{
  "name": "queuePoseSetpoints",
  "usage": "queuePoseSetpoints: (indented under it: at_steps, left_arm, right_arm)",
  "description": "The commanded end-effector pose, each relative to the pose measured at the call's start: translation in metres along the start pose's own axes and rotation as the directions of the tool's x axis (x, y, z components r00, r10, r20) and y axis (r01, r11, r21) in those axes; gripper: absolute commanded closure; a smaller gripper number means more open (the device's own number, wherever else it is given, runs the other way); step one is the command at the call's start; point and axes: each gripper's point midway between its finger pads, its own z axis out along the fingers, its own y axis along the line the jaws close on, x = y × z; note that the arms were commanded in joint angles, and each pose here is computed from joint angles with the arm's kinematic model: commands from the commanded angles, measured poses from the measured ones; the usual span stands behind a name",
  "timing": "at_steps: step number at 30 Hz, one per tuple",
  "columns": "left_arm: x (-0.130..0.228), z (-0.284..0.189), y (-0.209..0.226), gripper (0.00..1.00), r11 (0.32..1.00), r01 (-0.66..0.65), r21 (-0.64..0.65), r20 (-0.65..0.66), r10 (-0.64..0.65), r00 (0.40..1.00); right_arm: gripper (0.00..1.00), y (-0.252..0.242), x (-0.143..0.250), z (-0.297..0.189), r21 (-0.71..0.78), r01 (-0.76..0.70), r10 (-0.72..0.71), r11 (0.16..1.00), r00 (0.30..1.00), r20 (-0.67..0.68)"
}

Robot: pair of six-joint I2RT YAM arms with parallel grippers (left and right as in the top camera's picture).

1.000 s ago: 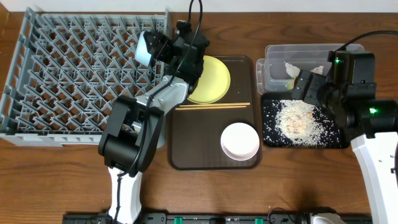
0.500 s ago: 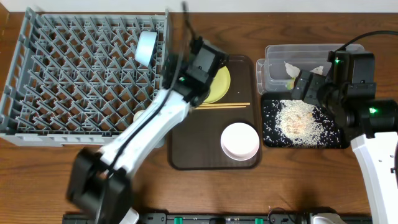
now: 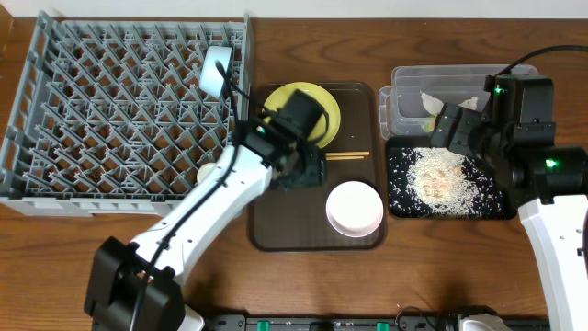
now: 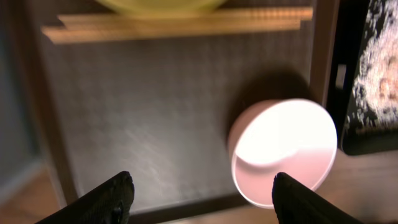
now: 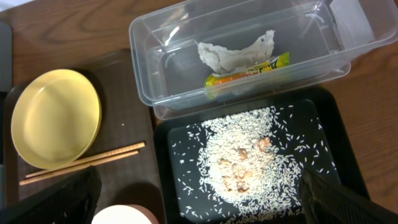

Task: Sort waste into correct bins and load items into the dishwasher
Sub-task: 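Release blue bowl and move left gripper to the pink bowl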

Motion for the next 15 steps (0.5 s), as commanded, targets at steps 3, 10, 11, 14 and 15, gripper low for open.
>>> queuePoseSetpoints:
  at_steps: [3,10,11,14,15]
  left_arm:
    - [0.019,0.021,-0.014,0.28,0.997,0.058,0.049,-0.042,-0.056,0.998]
    - [0.024,0.046,-0.001,0.28,0.996,0.092,-0.007,-0.031,-0.092,0.995]
    - [0.025,0.048,0.000,0.28,0.996,0.092,-0.014,-0.038,-0.093,0.995]
    - [0.033,0.064,0.002,0.28,0.996,0.084,-0.041,-0.079,-0.087,0.993]
    - [0.035,0.069,0.000,0.28,0.996,0.081,-0.035,-0.096,-0.084,0.992]
  right_arm:
    - [0.01,-0.004,-0.002,-0.001,0.015,-0.018,0.017,1.000,1.000,0.007]
    - [0.01,-0.004,-0.002,-0.001,0.015,-0.018,0.017,1.000,1.000,0.006]
    - [0.01,-0.004,-0.002,-0.001,0.015,-0.018,0.017,1.000,1.000,0.007]
    - [0.01,-0.004,-0.002,-0.001,0.015,-0.018,0.017,1.000,1.000,0.007]
    - [0.01,-0.004,-0.002,-0.001,0.015,-0.018,0.017,1.000,1.000,0.007]
